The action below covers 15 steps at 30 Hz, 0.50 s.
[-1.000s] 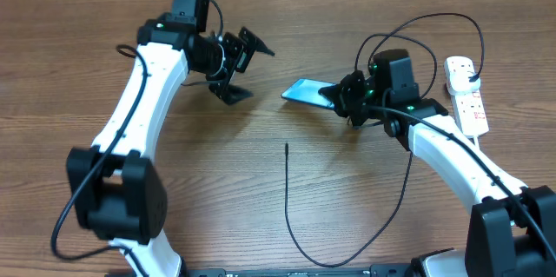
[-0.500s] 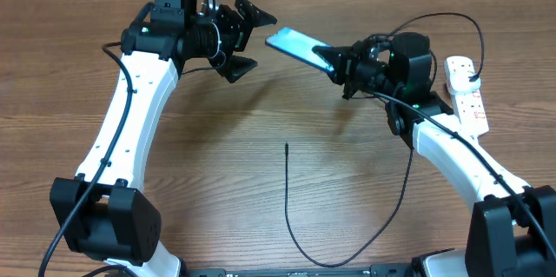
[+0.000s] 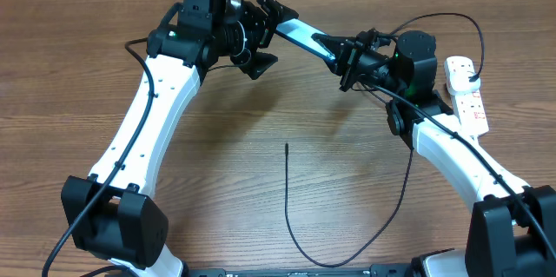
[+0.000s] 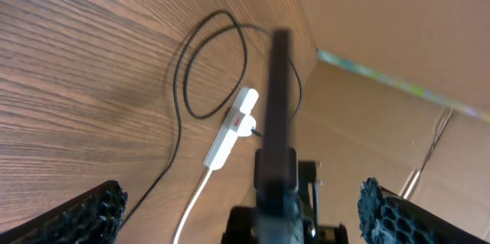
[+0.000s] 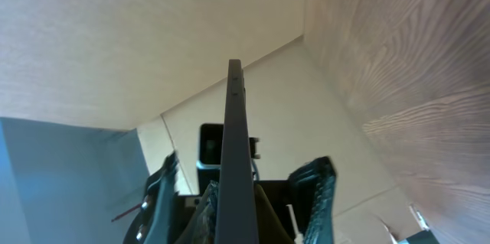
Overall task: Plug charger to phone and switch on socket
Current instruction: 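Move the left gripper to the phone's far end and close on it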
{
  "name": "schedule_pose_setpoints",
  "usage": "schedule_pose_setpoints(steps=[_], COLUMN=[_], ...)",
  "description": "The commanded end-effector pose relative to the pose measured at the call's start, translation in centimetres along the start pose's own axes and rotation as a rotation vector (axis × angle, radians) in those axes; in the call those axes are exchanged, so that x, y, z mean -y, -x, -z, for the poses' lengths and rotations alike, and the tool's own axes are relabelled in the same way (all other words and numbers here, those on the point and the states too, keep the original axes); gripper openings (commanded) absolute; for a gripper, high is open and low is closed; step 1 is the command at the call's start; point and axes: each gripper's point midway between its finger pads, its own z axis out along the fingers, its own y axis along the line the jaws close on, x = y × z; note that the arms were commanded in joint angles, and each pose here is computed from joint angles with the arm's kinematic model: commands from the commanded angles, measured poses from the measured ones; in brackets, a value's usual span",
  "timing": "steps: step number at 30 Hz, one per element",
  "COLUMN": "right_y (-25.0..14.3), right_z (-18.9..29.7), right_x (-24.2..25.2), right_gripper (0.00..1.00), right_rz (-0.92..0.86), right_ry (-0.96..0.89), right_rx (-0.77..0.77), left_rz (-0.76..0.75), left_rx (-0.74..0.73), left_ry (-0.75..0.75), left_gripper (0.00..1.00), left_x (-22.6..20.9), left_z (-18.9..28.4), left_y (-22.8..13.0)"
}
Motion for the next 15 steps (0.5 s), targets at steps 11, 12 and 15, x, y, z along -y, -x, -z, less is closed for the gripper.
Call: schedule_pose_setpoints(steps=[11,12,15], right_y=[-2.3,-2.4,-2.5], right_z=[-1.2,-1.3,-1.4], right_x=[-0.5,-0.5,-0.4], right_gripper=[0.04,0.04,0.04], right_rz=[0.001,0.002,0.002], right_ry=[0.015,0.015,0.015], right_rx=[-0.036,-0.036,-0.035], left_rz=[0.056,0.056,0.052], left_rx=[0.157,0.161,0.166], left_ry=[0.006,0.006,0.0], left_gripper=[0.97,0.95,0.95], left_x=[0.8,0.9,1.1], left_z=[0.2,0.1,-0.1], left_y=[1.4,1.4,1.1])
